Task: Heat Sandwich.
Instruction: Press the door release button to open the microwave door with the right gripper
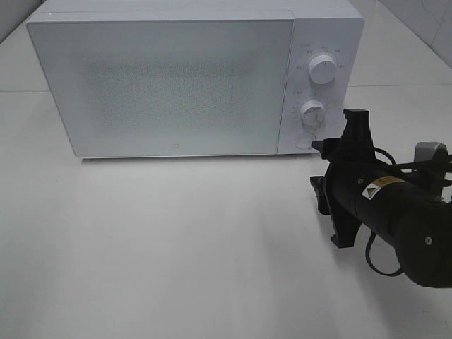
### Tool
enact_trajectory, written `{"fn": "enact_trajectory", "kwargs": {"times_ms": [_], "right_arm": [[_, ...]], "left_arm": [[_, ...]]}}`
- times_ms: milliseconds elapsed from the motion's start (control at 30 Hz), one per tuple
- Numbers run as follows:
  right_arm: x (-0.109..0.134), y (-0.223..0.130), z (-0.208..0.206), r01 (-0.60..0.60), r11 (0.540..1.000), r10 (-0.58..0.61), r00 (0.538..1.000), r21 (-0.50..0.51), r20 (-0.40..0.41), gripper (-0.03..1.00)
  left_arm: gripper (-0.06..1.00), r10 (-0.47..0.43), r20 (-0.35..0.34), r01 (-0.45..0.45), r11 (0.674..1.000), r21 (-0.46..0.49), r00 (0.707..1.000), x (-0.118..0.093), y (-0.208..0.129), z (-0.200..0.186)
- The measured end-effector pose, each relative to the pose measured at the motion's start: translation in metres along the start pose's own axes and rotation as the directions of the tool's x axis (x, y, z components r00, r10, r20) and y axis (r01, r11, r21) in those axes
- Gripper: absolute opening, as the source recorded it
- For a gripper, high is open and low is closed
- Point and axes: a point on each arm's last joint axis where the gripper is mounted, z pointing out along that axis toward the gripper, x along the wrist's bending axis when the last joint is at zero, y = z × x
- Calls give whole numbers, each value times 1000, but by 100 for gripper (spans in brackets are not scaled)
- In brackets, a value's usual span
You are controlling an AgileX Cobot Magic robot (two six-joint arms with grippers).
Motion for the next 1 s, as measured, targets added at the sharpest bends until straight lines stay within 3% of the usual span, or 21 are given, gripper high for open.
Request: {"fn": "enact_trajectory", "kwargs": {"times_ms": [33, 133, 167, 200, 333, 700, 1000], "right_arm": [[0, 0, 0, 0, 1000, 0, 1000, 0, 0, 50], [0, 0, 0, -5, 1000, 5, 1000, 0, 5, 35], [-1, 0, 0, -5, 1000, 5, 1000, 0, 6, 25], [-1, 0, 0, -5, 1000, 5, 1000, 0, 6, 25], [-1, 0, 0, -5, 1000, 5, 1000, 0, 16, 5], [-2, 1, 0, -10, 1000, 11, 1000, -7, 21, 1], [-13, 4, 10, 1, 999, 1, 997, -37, 71, 1]], "left_arm": [[99, 0, 0, 0, 1000, 0, 1000, 0, 0, 0], [99, 0, 0, 0, 1000, 0, 1000, 0, 0, 0], [99, 0, 0, 0, 1000, 0, 1000, 0, 0, 0], [99, 0, 0, 0, 1000, 0, 1000, 0, 0, 0], [99, 0, 0, 0, 1000, 0, 1000, 0, 0, 0], [99, 0, 0, 0, 1000, 0, 1000, 0, 0, 0], [99, 0, 0, 0, 1000, 0, 1000, 0, 0, 0]]}}
